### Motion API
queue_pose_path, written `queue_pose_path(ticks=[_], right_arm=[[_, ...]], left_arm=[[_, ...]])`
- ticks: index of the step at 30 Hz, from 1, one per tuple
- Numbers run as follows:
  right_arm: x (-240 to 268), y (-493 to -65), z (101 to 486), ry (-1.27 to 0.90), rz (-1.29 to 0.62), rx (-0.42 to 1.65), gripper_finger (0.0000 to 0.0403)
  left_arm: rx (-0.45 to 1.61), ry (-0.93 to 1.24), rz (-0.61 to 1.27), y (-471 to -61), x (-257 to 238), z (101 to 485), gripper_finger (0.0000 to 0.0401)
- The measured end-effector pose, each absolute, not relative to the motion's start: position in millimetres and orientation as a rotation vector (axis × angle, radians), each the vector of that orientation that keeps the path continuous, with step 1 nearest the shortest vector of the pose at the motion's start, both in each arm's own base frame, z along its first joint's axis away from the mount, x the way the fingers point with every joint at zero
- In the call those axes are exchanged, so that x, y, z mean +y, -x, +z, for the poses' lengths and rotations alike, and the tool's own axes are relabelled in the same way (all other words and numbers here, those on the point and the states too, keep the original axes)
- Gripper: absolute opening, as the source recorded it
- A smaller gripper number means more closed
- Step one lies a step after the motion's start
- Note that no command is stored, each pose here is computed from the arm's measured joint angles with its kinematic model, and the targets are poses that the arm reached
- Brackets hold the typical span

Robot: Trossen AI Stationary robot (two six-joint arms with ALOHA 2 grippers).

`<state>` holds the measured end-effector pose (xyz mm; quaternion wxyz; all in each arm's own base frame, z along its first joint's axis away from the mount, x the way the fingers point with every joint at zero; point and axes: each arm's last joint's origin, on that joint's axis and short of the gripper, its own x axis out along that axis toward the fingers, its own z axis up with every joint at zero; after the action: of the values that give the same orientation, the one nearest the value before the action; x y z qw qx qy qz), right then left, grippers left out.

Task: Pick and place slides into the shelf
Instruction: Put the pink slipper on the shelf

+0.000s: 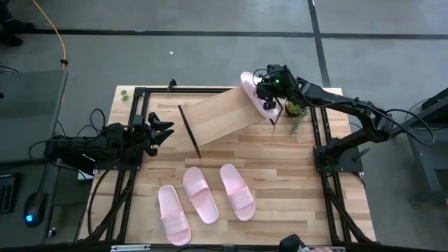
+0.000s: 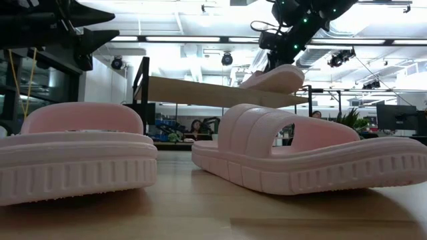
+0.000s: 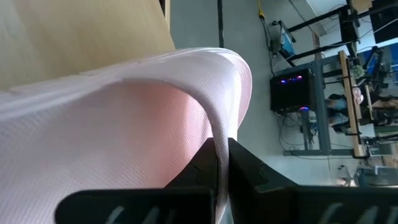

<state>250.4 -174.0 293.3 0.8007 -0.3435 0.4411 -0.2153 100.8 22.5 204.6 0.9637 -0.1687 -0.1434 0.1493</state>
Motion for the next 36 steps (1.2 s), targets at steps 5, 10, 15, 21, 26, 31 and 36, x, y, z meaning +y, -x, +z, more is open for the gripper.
queue_pose_path(ticks=[5,10,15,21,26,31,36], right_arm=[[-174.0,-250.3,293.2,0.735,-0.462,0.947,0.0],[-174.1,-250.3,293.2,0.714,-0.475,0.94,0.0002],[-172.9,-251.0,293.2,0.714,-0.474,0.941,0.0018],[-172.9,-249.6,291.5,0.716,-0.484,0.973,0.0049],[-172.1,-248.4,289.4,0.708,-0.471,0.995,0.0083],[-172.0,-248.4,289.3,0.686,-0.48,0.988,0.0112],[-171.9,-248.4,289.1,0.678,-0.483,0.986,0.0125]], left_arm=[[-0.282,0.342,0.304,-100.9,22.5,203.9,0.0166],[-0.277,0.342,0.305,-101.0,22.5,203.3,0.0166],[-0.277,0.342,0.305,-101.0,22.6,203.3,0.0166],[-0.277,0.342,0.305,-101.0,22.6,203.3,0.0166],[-0.276,0.342,0.305,-101.1,22.6,203.3,0.0166],[-0.277,0.342,0.305,-101.0,22.5,203.3,0.0166],[-0.277,0.342,0.305,-101.1,22.6,203.3,0.0166]])
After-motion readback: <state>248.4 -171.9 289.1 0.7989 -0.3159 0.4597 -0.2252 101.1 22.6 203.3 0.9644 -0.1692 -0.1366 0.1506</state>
